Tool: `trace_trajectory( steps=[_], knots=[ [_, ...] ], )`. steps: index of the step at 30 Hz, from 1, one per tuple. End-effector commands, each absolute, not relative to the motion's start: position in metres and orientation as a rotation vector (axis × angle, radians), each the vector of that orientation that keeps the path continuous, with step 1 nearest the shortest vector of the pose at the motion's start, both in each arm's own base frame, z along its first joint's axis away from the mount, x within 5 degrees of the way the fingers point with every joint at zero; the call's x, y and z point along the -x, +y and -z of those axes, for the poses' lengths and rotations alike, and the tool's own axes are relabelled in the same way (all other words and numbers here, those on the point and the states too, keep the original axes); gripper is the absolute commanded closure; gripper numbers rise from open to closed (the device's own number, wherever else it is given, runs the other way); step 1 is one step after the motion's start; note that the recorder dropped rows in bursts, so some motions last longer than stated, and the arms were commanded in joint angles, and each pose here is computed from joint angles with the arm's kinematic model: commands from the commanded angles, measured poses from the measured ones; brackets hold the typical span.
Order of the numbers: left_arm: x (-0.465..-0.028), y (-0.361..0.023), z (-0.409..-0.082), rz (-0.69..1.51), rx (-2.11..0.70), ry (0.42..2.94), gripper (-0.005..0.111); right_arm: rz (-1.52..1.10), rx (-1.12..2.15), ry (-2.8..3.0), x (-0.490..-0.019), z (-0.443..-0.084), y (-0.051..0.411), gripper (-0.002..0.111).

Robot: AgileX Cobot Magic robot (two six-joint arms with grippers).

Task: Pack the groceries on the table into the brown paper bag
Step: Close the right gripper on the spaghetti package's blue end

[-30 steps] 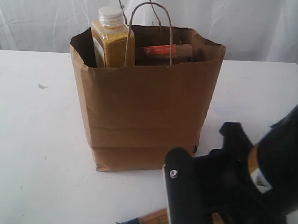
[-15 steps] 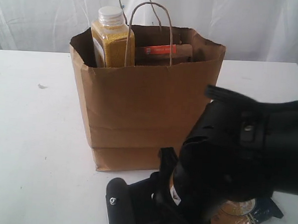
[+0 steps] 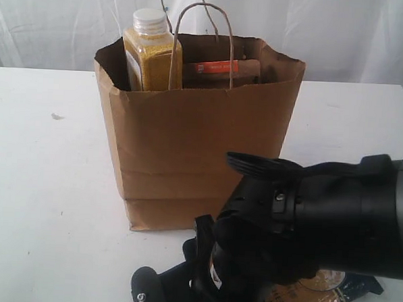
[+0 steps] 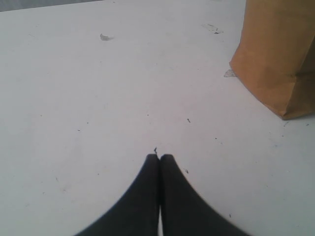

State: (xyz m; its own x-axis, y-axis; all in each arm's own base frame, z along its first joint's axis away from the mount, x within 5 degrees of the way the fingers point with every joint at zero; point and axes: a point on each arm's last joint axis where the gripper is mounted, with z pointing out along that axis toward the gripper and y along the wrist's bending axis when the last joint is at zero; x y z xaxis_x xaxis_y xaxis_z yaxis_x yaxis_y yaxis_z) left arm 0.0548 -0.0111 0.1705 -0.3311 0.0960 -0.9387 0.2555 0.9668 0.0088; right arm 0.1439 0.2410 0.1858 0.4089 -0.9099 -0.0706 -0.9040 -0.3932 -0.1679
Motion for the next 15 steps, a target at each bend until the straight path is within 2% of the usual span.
trace_trajectory(
  steps=[1,15],
  knots=[
    [-0.055,-0.011,-0.168,0.162,-0.256,1.912,0.107,0.043,2.514,1.602,-0.143,-0.174,0.243,0.02],
    [-0.055,-0.011,-0.168,0.161,-0.255,1.914,0.107,0.017,2.523,1.609,-0.149,-0.147,0.253,0.02]
  ],
)
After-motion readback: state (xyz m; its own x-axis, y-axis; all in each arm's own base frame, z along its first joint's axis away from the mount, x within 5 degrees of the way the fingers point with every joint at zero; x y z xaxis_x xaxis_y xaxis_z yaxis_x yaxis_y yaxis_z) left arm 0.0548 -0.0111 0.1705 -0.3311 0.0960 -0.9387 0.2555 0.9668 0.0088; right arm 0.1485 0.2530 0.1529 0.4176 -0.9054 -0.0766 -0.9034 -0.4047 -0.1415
